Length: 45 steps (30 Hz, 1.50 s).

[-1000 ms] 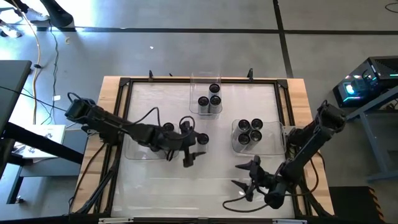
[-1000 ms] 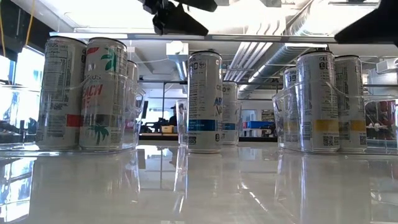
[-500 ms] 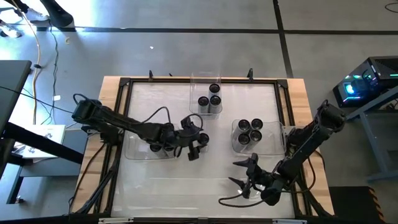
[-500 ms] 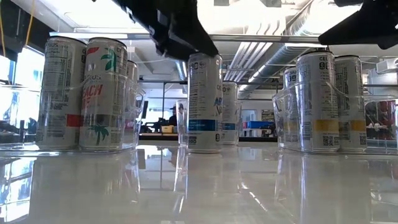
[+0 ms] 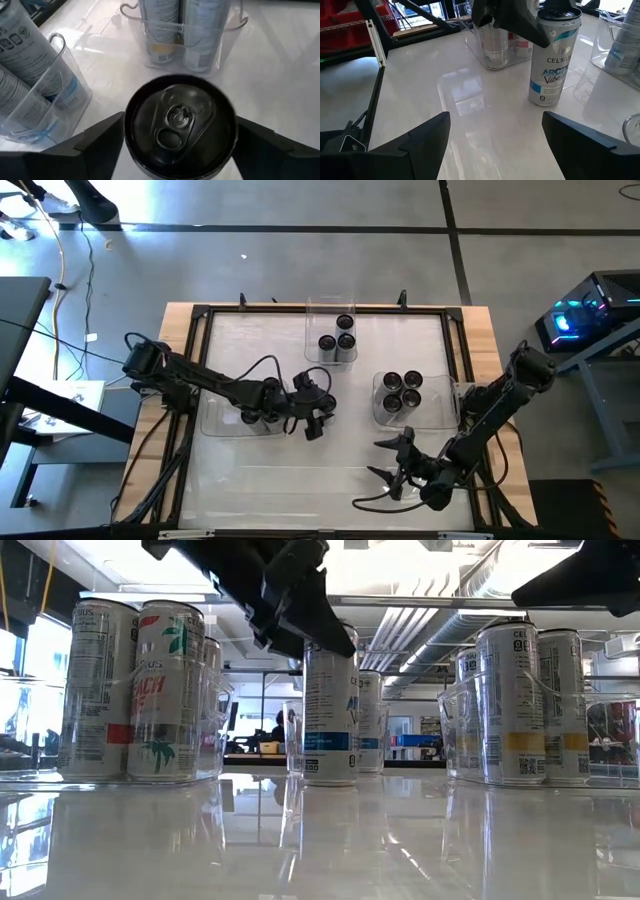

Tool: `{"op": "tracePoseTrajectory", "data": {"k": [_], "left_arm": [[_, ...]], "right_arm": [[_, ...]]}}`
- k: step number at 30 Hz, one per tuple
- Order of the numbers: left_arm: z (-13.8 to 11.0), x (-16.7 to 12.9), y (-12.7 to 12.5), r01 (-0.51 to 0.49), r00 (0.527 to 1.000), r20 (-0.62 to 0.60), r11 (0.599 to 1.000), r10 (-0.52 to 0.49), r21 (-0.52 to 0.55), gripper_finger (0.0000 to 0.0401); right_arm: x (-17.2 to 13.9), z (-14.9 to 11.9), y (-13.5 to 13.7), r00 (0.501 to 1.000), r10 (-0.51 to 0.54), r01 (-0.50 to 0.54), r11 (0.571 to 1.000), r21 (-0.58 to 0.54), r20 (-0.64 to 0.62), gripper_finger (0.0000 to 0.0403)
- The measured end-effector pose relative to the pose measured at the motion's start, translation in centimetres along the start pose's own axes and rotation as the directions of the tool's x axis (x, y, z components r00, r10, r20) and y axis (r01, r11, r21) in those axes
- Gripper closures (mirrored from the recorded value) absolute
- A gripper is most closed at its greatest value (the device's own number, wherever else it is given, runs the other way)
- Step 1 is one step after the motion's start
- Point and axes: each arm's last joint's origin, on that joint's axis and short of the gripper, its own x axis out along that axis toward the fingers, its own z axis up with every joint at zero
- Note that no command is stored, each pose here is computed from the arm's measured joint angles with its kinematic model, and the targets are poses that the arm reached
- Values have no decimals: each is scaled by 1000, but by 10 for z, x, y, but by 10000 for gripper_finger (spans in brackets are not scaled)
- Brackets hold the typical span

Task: Sort soda cans
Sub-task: Put the white-blue soda can into the top middle transparent bin

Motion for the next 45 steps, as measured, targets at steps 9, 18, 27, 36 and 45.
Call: {"op": "tracePoseTrajectory", "data": {"k": [9, 18, 27, 36, 45], "left_arm": [[64, -43, 34, -42, 988, 149, 999, 46, -29, 161], [142, -93, 153, -303, 898, 324, 952, 297, -34, 161], [100, -30, 267, -216, 966, 98, 954, 240, -209, 161], [71, 32, 259, -74, 997, -28, 976, 70, -203, 161], [66, 44, 242, -43, 997, -72, 983, 30, -177, 161]], "right_arm": [[0, 0, 0, 1000, -4, 4, 1000, 3, 7, 91], [2, 2, -2, 999, -33, 33, 999, 0, 30, 91], [10, 5, -6, 998, -61, 61, 998, 3, 27, 91], [14, 6, -9, 997, -72, 72, 997, 2, 16, 91], [17, 7, -12, 996, -85, 85, 996, -8, 5, 91]]}}
